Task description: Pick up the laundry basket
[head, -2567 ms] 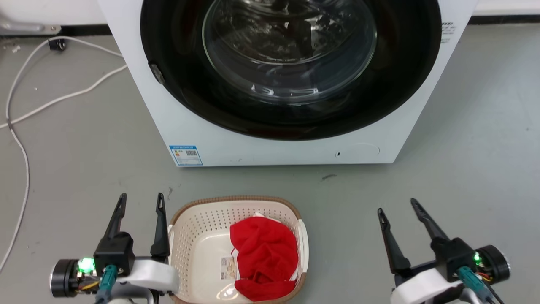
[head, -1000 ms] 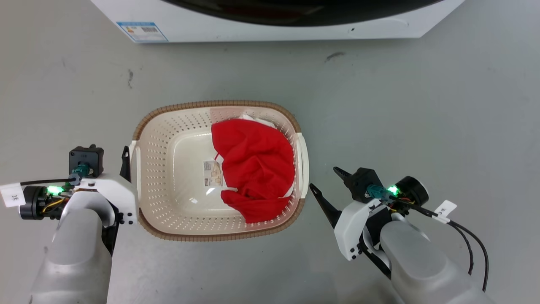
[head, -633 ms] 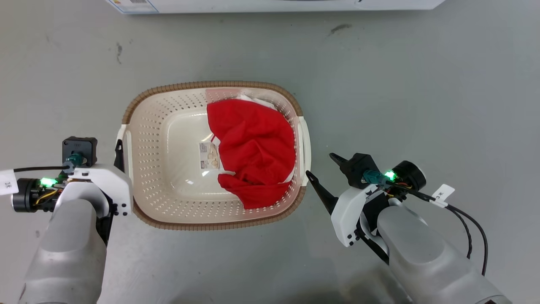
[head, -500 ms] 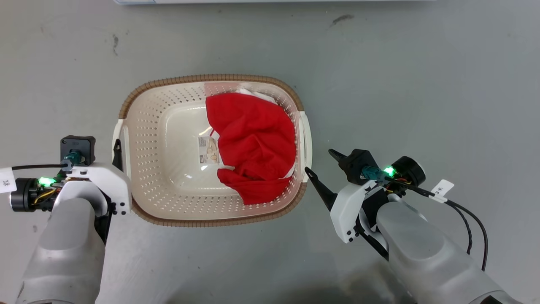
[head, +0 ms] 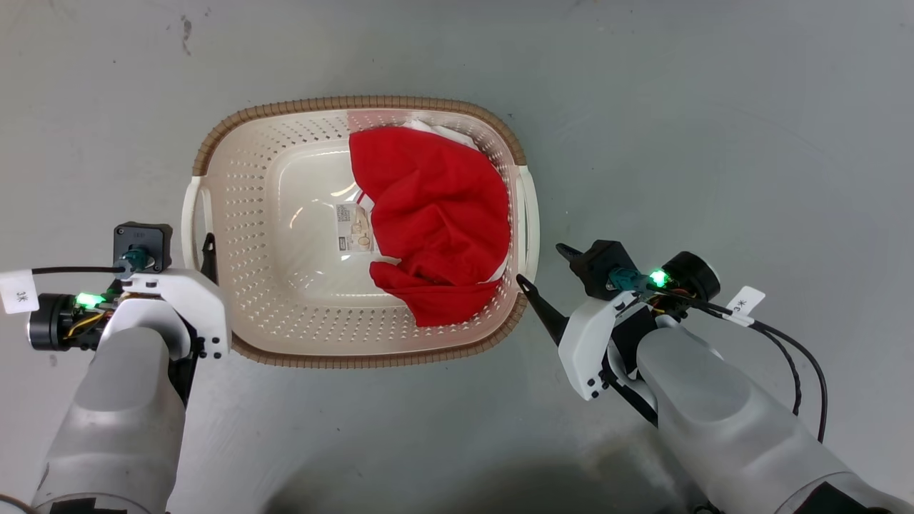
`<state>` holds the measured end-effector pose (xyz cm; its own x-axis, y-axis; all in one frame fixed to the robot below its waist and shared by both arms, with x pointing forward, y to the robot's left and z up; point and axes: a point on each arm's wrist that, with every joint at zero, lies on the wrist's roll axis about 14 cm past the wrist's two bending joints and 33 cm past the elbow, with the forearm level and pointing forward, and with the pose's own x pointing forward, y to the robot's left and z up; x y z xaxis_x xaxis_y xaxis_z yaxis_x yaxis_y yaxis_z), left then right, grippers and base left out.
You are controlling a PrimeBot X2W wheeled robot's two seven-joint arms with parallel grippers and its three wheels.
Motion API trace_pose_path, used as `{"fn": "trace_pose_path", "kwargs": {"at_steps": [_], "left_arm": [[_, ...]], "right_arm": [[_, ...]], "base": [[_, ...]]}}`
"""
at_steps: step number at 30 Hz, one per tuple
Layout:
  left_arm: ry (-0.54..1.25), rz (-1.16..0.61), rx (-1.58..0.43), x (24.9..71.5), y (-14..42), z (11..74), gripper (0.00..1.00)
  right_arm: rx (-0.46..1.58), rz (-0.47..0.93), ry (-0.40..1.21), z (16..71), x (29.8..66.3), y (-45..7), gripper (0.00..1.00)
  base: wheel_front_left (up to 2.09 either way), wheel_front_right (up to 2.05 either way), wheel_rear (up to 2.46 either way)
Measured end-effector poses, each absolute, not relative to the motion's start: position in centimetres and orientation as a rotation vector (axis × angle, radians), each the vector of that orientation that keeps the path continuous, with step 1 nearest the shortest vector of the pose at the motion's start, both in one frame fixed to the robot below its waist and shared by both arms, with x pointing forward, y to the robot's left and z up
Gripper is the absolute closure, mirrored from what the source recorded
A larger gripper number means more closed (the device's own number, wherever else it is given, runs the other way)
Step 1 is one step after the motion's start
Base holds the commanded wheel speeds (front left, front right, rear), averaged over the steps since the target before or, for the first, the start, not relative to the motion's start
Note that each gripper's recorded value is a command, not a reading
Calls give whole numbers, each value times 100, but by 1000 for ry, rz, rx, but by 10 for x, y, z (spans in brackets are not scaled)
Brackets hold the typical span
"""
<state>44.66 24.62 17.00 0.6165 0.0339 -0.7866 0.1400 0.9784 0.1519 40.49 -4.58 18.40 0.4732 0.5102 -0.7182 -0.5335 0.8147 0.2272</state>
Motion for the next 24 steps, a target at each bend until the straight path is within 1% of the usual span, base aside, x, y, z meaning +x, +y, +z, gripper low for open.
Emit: {"fn": "trace_pose_path", "kwargs": {"at_steps": [10,11,12,13,14,24], "left_arm": [[946,-89,196,440,238,158,0],[950,-92,190,439,238,157,21],[949,-94,189,440,237,157,59],[952,-95,187,439,237,157,100],[960,-98,185,438,237,156,100],[957,-105,164,437,231,162,100]], "right_arm": [[-32,650,903,172,404,-45,0],[-30,651,908,171,403,-44,0],[-34,654,918,170,400,-45,43],[-36,655,922,169,400,-45,98],[-38,656,928,168,399,-45,100],[-46,648,923,174,402,-47,100]], "base": [[0,0,0],[0,0,0],[0,0,0],[0,0,0],[0,0,0],[0,0,0]]}}
